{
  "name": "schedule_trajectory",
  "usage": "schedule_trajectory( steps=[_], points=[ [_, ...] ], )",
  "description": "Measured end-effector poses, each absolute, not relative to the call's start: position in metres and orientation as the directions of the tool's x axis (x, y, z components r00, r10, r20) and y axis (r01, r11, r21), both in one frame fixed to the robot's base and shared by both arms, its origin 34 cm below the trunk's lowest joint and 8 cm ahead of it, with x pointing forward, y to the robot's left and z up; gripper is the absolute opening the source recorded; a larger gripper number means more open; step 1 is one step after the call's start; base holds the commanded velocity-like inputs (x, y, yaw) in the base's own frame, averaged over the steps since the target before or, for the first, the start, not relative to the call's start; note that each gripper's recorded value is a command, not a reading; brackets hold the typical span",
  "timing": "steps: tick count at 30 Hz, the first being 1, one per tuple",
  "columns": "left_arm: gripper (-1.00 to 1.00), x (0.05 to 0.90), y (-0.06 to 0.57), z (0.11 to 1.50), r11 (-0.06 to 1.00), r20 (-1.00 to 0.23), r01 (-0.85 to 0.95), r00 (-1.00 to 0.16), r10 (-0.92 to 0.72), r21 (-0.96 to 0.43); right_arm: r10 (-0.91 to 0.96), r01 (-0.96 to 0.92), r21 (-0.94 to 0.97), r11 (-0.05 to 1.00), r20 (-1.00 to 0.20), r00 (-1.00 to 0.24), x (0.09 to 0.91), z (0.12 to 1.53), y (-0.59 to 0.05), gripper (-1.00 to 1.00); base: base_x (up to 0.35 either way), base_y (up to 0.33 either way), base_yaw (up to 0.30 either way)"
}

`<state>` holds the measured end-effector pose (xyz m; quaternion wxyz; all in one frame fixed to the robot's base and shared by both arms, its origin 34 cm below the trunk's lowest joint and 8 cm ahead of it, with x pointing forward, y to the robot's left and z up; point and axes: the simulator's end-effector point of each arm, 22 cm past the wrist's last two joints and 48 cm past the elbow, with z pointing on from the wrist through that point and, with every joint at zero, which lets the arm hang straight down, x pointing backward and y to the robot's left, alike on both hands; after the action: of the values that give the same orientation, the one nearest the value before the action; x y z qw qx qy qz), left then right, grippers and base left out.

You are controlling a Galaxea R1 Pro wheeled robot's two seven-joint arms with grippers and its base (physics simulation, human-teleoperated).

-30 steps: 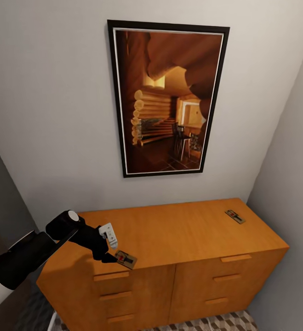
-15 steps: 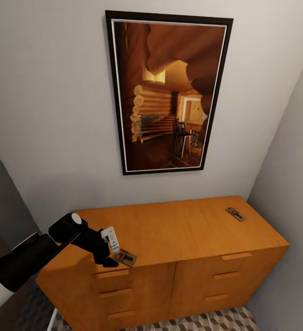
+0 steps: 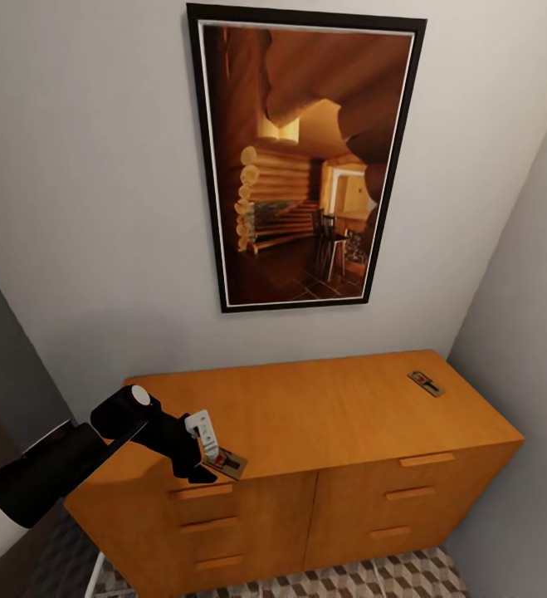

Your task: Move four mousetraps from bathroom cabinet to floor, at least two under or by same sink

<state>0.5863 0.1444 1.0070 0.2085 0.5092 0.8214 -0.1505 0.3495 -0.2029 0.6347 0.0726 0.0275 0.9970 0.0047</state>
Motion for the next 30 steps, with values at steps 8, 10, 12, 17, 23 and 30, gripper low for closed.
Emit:
schedule_trajectory(
  steps=[8,10,12,17,23,30],
  points=[
    [1.0,0.586,0.14,1.017,0.422,-0.514,0.907,-0.37,0.774,-0.018,0.055,0.054,0.014,0.998,-0.144,-0.988,0.349,0.634,-0.203,1.0,0.0,0.0,0.0],
    [1.0,0.586,0.139,1.02,0.418,-0.519,0.908,-0.364,0.773,-0.013,0.055,0.054,0.014,0.998,-0.143,-0.988,0.349,0.634,-0.203,1.0,0.0,0.0,0.0],
    [1.0,0.587,0.139,1.022,0.419,-0.524,0.908,-0.36,0.771,-0.008,0.055,0.053,0.014,0.998,-0.143,-0.988,0.349,0.634,-0.202,1.0,0.0,0.0,0.0],
    [1.0,0.59,0.139,1.029,0.42,-0.538,0.907,-0.353,0.766,0.003,0.055,0.053,0.014,0.998,-0.144,-0.988,0.349,0.634,-0.202,1.0,0.0,0.0,0.0],
    [1.0,0.59,0.138,1.033,0.417,-0.544,0.909,-0.346,0.765,0.008,0.055,0.054,0.013,0.998,-0.144,-0.988,0.349,0.634,-0.203,1.0,0.0,0.0,0.0],
    [1.0,0.587,0.137,1.035,0.391,-0.552,0.92,-0.325,0.768,0.002,0.055,0.054,0.013,0.998,-0.144,-0.988,0.349,0.634,-0.203,1.0,0.0,0.0,0.0]
  ],
)
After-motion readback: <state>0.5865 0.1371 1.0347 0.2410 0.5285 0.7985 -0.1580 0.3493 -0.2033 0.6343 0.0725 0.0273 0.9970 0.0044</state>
